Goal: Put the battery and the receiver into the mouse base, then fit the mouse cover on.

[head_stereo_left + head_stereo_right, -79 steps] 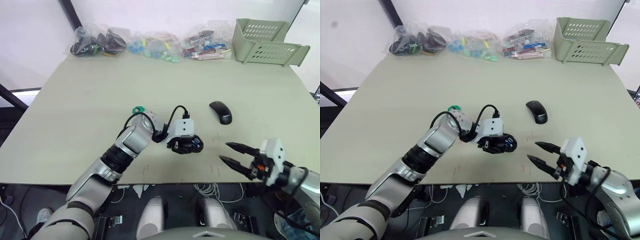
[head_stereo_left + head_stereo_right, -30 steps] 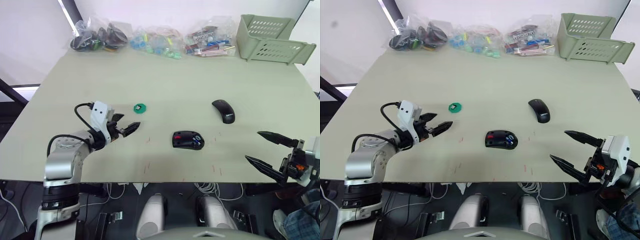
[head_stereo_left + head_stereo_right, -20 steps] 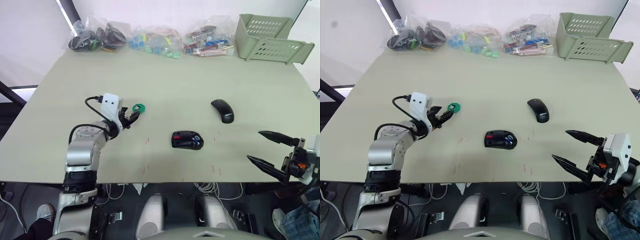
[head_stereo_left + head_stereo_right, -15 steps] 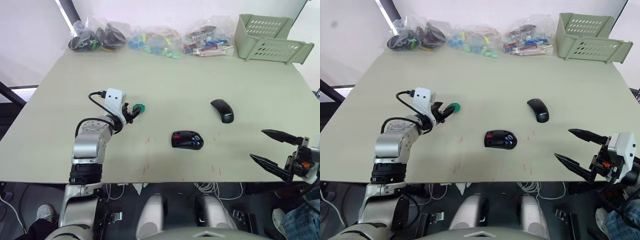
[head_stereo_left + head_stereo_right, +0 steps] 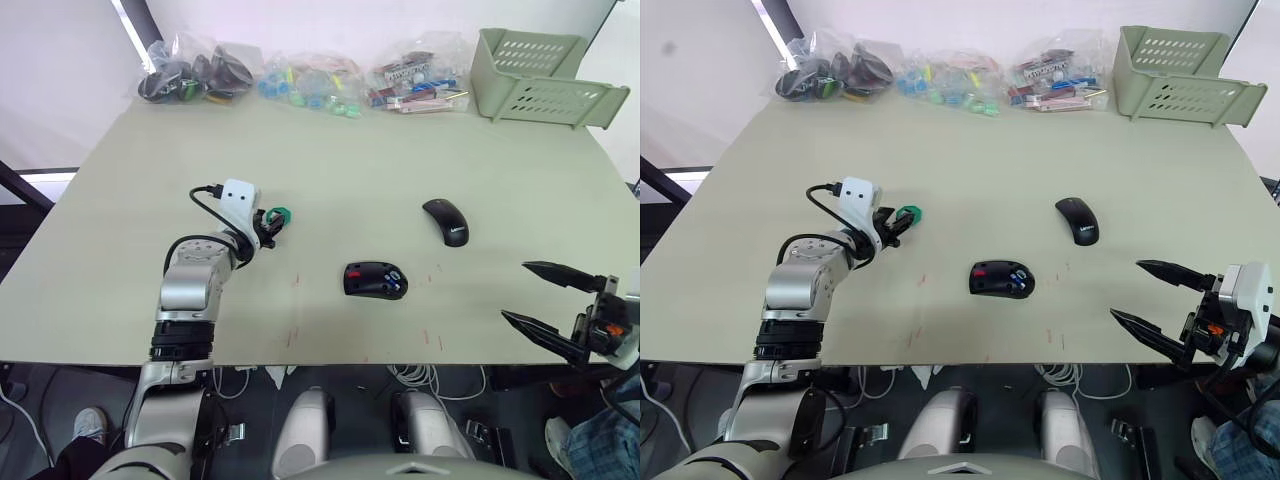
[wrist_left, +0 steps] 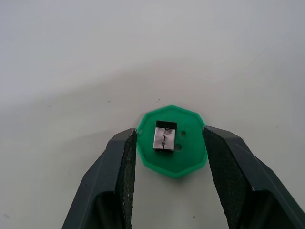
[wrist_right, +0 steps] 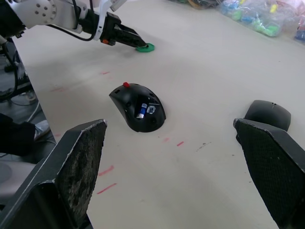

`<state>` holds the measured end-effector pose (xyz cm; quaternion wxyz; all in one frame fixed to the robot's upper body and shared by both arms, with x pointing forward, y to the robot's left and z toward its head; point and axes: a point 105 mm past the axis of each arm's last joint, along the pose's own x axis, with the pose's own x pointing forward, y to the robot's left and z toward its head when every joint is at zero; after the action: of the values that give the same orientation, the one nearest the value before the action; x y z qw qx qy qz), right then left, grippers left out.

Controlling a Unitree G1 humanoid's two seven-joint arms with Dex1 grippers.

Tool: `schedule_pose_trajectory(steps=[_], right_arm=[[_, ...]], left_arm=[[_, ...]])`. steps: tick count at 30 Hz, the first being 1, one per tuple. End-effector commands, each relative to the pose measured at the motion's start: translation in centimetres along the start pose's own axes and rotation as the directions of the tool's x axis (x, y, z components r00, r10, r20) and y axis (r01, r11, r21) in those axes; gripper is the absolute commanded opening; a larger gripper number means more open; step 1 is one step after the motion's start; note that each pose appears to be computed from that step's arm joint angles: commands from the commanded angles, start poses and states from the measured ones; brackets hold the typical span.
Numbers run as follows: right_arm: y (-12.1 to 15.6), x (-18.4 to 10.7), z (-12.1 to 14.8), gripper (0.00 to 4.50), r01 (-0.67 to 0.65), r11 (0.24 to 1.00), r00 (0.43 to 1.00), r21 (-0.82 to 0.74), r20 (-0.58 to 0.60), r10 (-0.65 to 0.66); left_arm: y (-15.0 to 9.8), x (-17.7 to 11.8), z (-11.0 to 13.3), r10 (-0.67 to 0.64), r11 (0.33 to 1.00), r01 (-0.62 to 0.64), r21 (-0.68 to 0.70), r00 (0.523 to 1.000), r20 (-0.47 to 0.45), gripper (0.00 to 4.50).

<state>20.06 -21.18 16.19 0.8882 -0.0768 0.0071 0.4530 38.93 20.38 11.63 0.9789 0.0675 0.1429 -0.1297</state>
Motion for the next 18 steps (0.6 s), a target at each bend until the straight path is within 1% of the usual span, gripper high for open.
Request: schedule_pose_trajectory(steps=[1, 5, 13, 16, 18], right_arm=[[0.1, -0.2, 0.9, 4.50, 0.000, 0.999, 1.000, -0.046, 0.013, 0.001], [0.2, -0.3, 0.8, 4.50, -0.001, 0.999, 1.000, -0.044, 0.011, 0.001], [0.3, -0.4, 0.7, 4.50, 0.005, 0.999, 1.000, -0.044, 0.009, -0.005], [0.3, -0.5, 0.7, 4.50, 0.007, 0.999, 1.000, -0.044, 0.006, -0.006], [0.3, -0.6, 0.6, 4.50, 0.004, 0.999, 1.000, -0.041, 0.002, -0.003]], left_arm=[[0.2, 0.2, 1.3, -0.003, 0.999, 0.001, 0.040, 0.999, 0.036, 2.35], [0.4, 0.6, 1.1, -0.004, 0.999, 0.003, 0.046, 1.000, 0.020, 2.35], [0.0, 1.3, 1.1, -0.024, 0.998, 0.023, 0.050, 0.999, 0.021, 2.35], [0.0, 1.3, 1.0, -0.024, 0.998, 0.023, 0.050, 0.999, 0.020, 1.57], [0.0, 1.3, 1.0, -0.024, 0.998, 0.023, 0.054, 0.999, 0.021, 1.57]])
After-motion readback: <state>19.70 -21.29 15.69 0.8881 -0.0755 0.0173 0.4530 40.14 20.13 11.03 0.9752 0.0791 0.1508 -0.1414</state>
